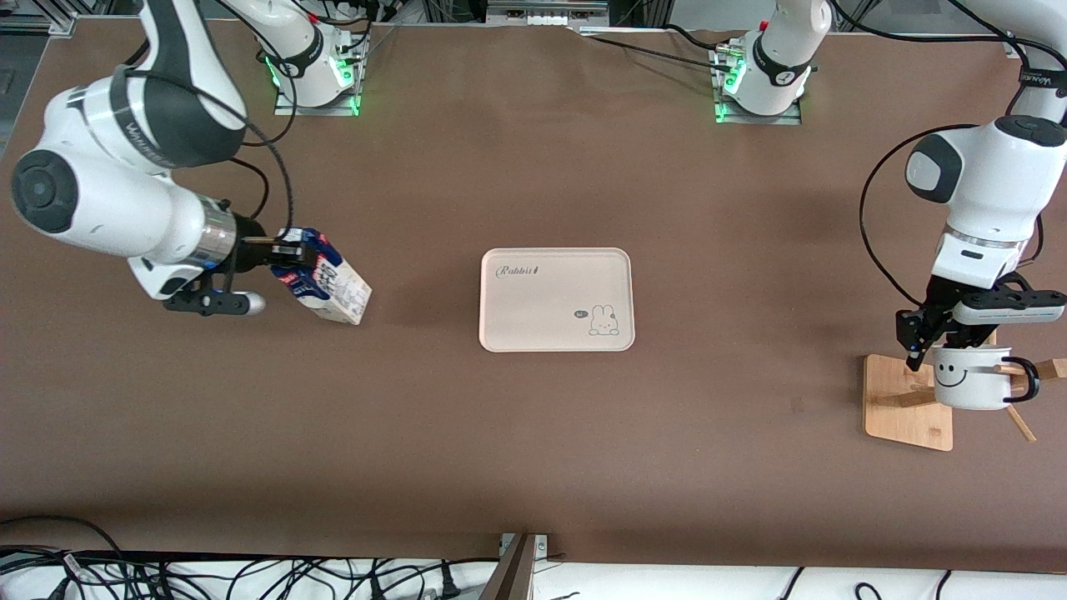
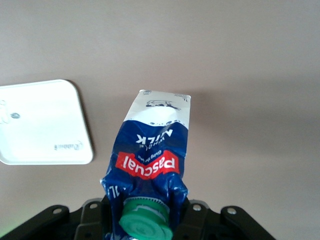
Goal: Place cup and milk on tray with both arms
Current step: 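Carry the carton over the tray while the left gripper lifts the mug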
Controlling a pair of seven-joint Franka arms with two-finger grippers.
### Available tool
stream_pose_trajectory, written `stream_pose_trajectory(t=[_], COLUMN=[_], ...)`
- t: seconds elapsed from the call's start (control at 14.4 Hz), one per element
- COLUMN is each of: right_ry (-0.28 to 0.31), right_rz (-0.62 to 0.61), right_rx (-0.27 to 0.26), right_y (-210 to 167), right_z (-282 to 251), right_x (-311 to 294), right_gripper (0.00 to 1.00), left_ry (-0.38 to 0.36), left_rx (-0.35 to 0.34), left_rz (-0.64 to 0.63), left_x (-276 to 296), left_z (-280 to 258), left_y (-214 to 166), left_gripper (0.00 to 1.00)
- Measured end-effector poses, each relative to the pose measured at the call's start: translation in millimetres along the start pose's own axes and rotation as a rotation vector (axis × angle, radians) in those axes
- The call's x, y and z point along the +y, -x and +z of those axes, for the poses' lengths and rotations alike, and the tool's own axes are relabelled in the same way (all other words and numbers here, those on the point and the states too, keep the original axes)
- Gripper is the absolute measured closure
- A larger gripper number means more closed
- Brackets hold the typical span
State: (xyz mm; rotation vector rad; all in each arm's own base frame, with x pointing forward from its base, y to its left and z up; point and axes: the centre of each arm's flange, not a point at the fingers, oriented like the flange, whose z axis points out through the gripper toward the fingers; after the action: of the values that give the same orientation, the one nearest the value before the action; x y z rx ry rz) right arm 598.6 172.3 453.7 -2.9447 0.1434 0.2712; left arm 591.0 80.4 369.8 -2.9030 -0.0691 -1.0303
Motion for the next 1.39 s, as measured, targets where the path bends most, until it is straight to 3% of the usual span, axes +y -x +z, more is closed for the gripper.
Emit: stream_pose_trajectory(t=[0.14, 0.35, 0.55, 0.76, 0.97, 1.18, 1.39], right_ry=[0.017, 0.151, 0.210, 0.180, 0.144, 0.119, 0.037], right_rz=[-0.057, -0.231, -0.355, -0.373, -0.324, -0.158, -0.017], right_rx=[0.012, 0.031, 0.029, 0.077, 0.108, 0.112, 0.082], right_y=[13, 51, 95, 108, 93, 65, 52], right_z=[8, 33, 67, 68, 63, 84, 101], right_x=[-37, -108, -175, -212, -233, -239, -246], right_gripper=[0.56, 0.56, 0.56, 0.59, 0.59, 0.60, 0.61], left_ry=[-0.004, -0.006, -0.009, -0.009, -0.009, -0.009, -0.009], left_rx=[0.007, 0.014, 0.013, 0.009, 0.012, 0.013, 0.014], left_rz=[0.010, 0.023, 0.024, 0.023, 0.024, 0.024, 0.024], left_x=[-3, -4, -6, -7, -7, -7, -7], left_z=[-1, -2, -2, 1, 0, 0, 0], left_y=[-3, -6, -6, -4, -6, -6, -7], left_gripper=[0.58, 0.58, 0.62, 0.71, 0.92, 0.92, 0.92])
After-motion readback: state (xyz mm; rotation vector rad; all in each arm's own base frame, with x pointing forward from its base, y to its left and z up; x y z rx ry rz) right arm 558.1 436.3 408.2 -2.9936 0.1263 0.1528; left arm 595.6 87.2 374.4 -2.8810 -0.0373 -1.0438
